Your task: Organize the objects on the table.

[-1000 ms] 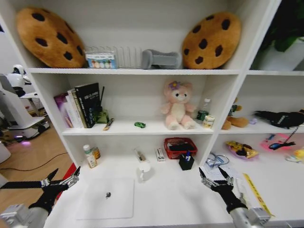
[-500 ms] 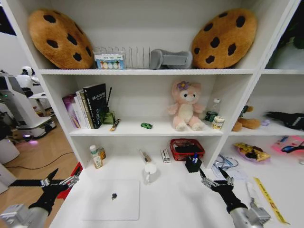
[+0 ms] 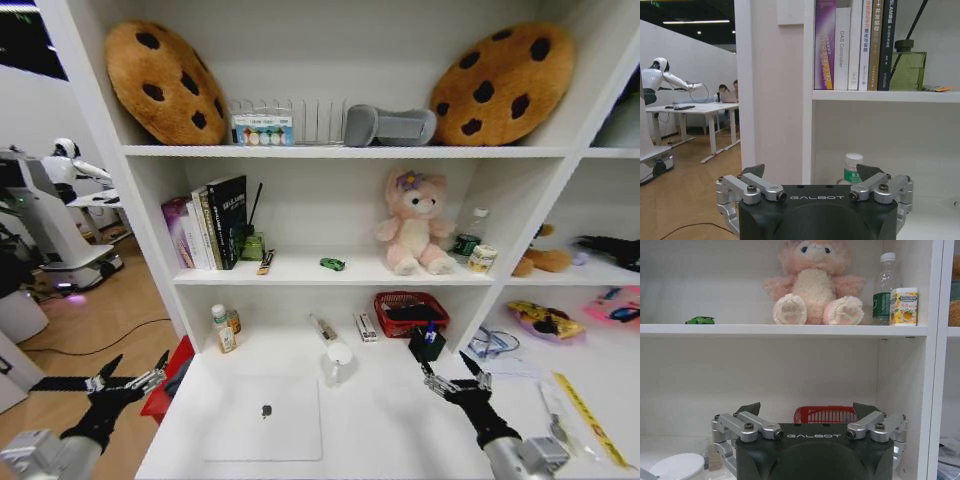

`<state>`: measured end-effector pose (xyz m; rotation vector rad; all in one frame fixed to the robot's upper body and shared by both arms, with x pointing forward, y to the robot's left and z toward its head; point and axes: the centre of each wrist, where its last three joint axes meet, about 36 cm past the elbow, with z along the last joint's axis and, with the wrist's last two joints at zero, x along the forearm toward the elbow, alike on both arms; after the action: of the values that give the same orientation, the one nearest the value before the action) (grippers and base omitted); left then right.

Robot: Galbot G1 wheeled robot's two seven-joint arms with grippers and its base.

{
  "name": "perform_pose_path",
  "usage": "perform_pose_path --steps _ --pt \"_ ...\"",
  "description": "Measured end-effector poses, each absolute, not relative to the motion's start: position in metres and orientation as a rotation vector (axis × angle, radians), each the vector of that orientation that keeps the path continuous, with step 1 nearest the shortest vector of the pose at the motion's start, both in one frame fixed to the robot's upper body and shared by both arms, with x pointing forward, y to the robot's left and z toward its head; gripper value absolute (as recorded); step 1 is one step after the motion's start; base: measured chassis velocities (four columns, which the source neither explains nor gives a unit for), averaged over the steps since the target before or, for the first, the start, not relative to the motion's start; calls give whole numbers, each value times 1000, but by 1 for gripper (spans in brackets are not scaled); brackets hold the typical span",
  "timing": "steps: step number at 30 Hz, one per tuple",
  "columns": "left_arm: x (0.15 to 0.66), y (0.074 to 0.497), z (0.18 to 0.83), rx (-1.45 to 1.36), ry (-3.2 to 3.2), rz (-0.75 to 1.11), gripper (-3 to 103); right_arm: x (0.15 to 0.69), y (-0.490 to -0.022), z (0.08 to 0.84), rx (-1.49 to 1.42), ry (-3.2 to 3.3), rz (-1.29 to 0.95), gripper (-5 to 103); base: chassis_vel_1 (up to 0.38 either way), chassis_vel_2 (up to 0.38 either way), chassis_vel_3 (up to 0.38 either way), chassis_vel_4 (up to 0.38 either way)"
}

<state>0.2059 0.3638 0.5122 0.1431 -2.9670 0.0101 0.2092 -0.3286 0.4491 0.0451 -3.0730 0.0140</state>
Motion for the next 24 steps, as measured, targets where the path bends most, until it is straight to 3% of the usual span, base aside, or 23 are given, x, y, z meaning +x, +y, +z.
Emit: perform_pose_path --steps 10,24 --pt "206 364 512 143 -2967 10 100 209 -329 449 45 -3073 14 100 -22 -18 22 17" --pt "206 364 512 143 -2967 10 100 209 -329 449 45 -3073 14 100 150 -149 -161 160"
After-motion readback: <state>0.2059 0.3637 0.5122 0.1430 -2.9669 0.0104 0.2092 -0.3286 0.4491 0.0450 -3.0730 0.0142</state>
